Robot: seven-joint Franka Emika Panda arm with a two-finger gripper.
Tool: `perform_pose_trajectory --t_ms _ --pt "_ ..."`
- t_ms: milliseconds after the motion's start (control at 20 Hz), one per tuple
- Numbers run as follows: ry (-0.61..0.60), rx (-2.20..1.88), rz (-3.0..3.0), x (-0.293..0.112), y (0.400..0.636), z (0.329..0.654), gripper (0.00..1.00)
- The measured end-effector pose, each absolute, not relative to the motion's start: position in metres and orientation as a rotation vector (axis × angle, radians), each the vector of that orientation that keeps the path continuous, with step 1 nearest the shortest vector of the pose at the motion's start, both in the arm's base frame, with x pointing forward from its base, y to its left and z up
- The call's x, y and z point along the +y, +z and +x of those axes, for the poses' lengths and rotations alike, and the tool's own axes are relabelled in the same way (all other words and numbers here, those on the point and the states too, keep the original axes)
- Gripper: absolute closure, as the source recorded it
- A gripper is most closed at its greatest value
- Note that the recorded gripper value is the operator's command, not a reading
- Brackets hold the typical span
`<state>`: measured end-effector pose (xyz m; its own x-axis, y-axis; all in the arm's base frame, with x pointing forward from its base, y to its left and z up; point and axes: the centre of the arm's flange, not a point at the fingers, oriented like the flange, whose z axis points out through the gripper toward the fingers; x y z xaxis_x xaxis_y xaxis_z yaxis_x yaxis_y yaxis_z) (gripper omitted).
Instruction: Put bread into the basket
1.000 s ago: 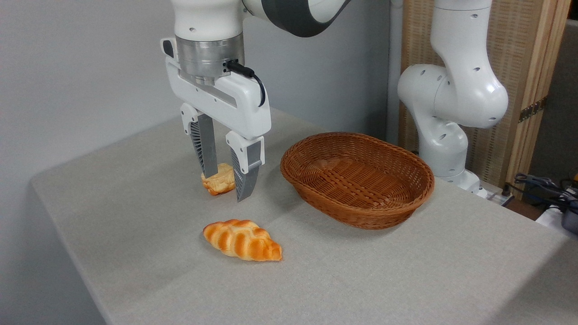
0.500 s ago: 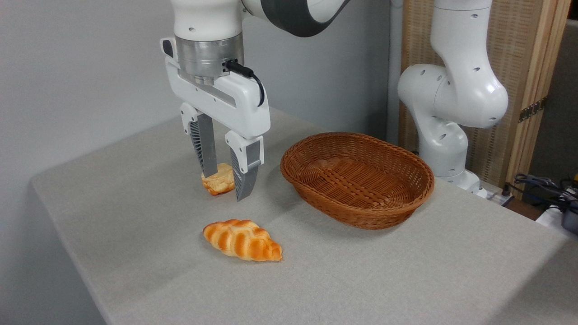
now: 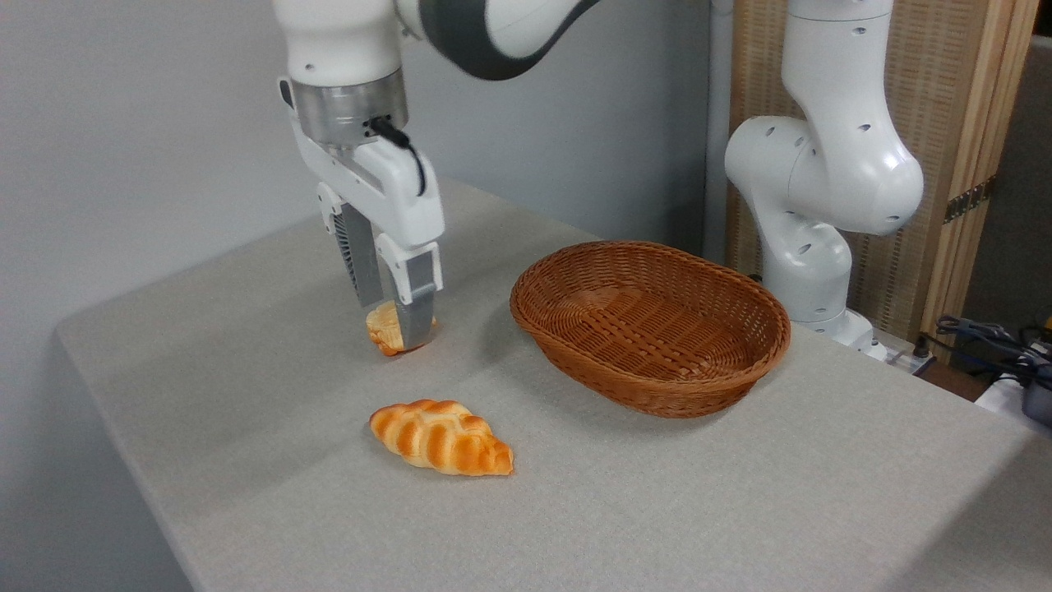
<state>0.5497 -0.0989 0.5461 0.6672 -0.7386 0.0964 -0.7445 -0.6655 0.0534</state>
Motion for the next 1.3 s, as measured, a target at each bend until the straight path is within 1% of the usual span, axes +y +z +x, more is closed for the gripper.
perform_pose_trajectory --t_ms 150,300,450,500,600,850,950,1300 --pt "0.049 -1.325 2.734 -0.136 0.528 0.545 0.0" --pt "0.006 -1.384 2.688 -0.165 0.514 0.538 0.0" --pt "-0.072 -1.469 2.624 -0.204 0.49 0.522 0.0" --pt "-0.088 -1.483 2.613 -0.21 0.484 0.519 0.0" --pt "-0.146 -1.526 2.578 -0.23 0.466 0.509 0.0" --pt "-0.217 -1.561 2.541 -0.249 0.439 0.505 0.0" --pt "-0.228 -1.567 2.534 -0.253 0.432 0.506 0.0" --pt "-0.213 -1.592 2.52 -0.267 0.42 0.507 0.0"
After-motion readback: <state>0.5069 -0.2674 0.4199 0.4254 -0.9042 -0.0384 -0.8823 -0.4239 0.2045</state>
